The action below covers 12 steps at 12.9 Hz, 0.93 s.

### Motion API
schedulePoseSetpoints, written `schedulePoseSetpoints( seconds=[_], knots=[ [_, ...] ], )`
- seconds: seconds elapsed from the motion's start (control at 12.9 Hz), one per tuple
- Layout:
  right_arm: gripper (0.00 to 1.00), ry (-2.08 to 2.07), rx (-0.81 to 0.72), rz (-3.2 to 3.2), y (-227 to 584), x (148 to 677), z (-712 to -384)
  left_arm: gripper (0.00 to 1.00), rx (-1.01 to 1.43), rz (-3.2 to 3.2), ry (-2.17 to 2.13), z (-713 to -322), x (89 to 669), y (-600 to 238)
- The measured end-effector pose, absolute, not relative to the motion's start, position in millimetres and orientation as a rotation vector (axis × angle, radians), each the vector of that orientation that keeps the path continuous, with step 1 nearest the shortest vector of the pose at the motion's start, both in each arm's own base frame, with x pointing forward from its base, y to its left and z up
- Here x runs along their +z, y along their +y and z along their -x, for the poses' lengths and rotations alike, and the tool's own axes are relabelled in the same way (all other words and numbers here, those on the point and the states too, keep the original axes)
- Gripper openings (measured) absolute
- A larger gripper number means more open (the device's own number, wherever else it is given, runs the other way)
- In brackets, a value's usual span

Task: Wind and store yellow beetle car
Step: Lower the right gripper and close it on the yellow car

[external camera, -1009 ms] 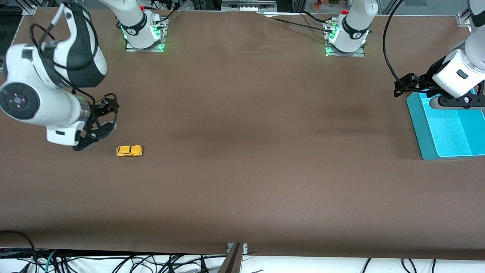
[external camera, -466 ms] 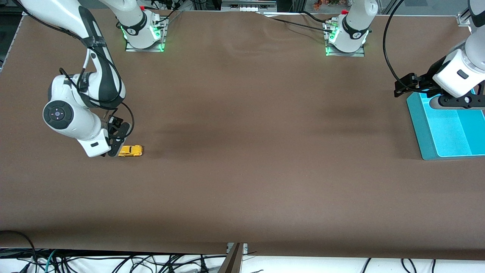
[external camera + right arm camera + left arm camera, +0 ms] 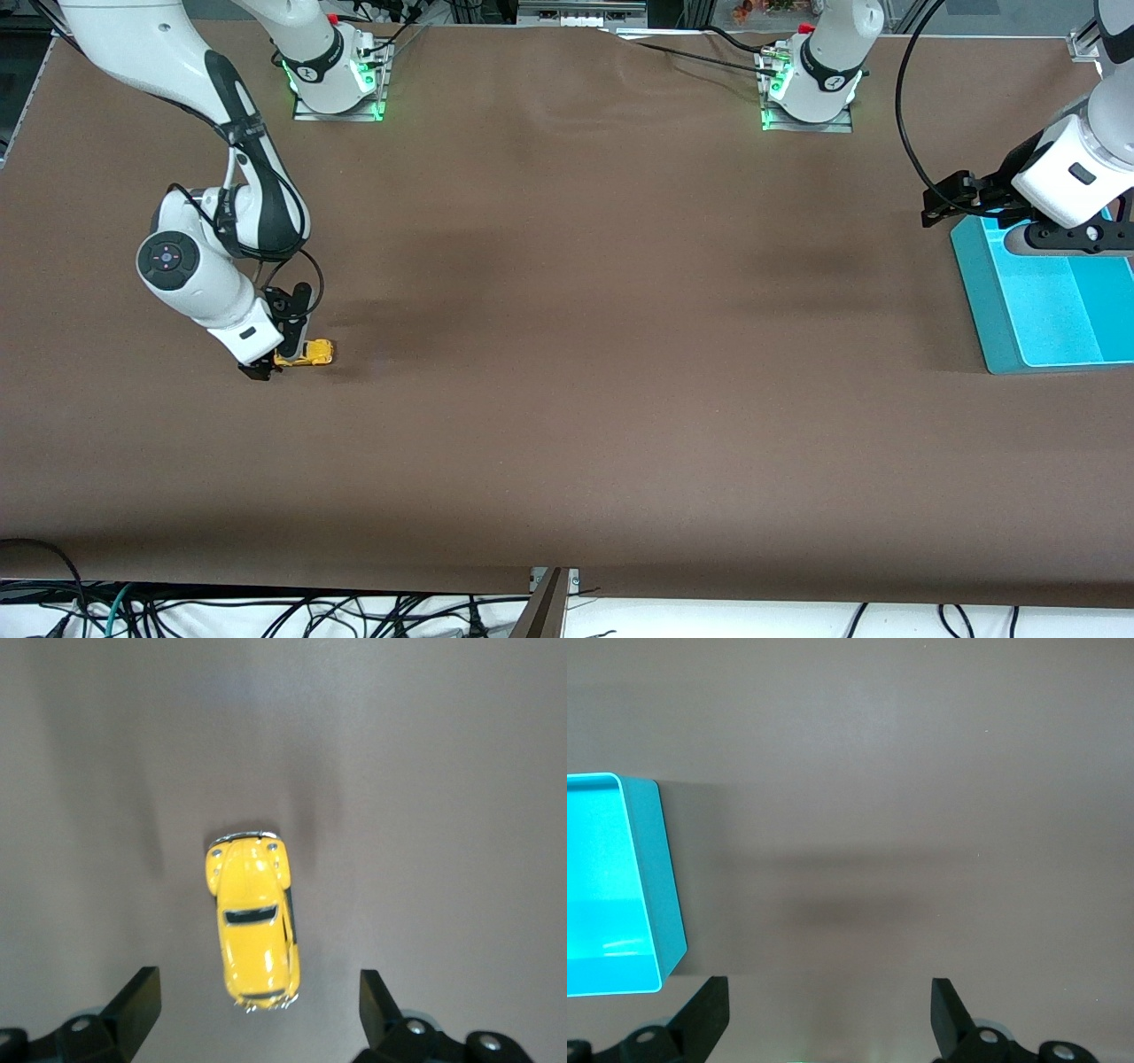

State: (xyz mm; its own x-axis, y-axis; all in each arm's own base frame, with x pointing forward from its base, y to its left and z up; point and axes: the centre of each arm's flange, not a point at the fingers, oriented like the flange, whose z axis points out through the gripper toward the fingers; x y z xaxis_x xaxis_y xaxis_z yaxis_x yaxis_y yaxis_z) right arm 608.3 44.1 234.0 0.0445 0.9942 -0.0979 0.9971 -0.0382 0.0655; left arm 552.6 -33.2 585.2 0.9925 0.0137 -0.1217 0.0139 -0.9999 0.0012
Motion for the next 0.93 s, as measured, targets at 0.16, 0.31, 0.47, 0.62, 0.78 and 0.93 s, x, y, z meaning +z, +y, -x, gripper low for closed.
schedulePoseSetpoints(
  seconds=[0.16,0.31,0.47,0.62,0.78,0.93],
  knots=[
    [0.99,2.125,-0.022,-2.139,44.6,221.2,-609.8,1.0,-0.191,-3.134,0.022,-552.6,585.2,-33.2],
    [0.96,2.137,-0.007,-2.114,44.0,212.3,-610.6,1.0,-0.191,-3.134,0.022,-552.6,585.2,-33.2],
    [0.92,2.136,0.011,-2.102,41.6,204.0,-608.2,1.0,-0.191,-3.134,0.022,-552.6,585.2,-33.2],
    [0.89,2.144,0.013,-2.094,40.5,198.5,-603.9,1.0,-0.191,-3.134,0.022,-552.6,585.2,-33.2],
    [0.67,2.154,0.015,-2.082,40.6,198.5,-603.7,1.0,-0.191,-3.134,0.022,-552.6,585.2,-33.2],
    [0.46,2.154,0.018,-2.079,40.7,200.4,-604.1,1.0,-0.191,-3.134,0.022,-552.6,585.2,-33.2]
  ],
)
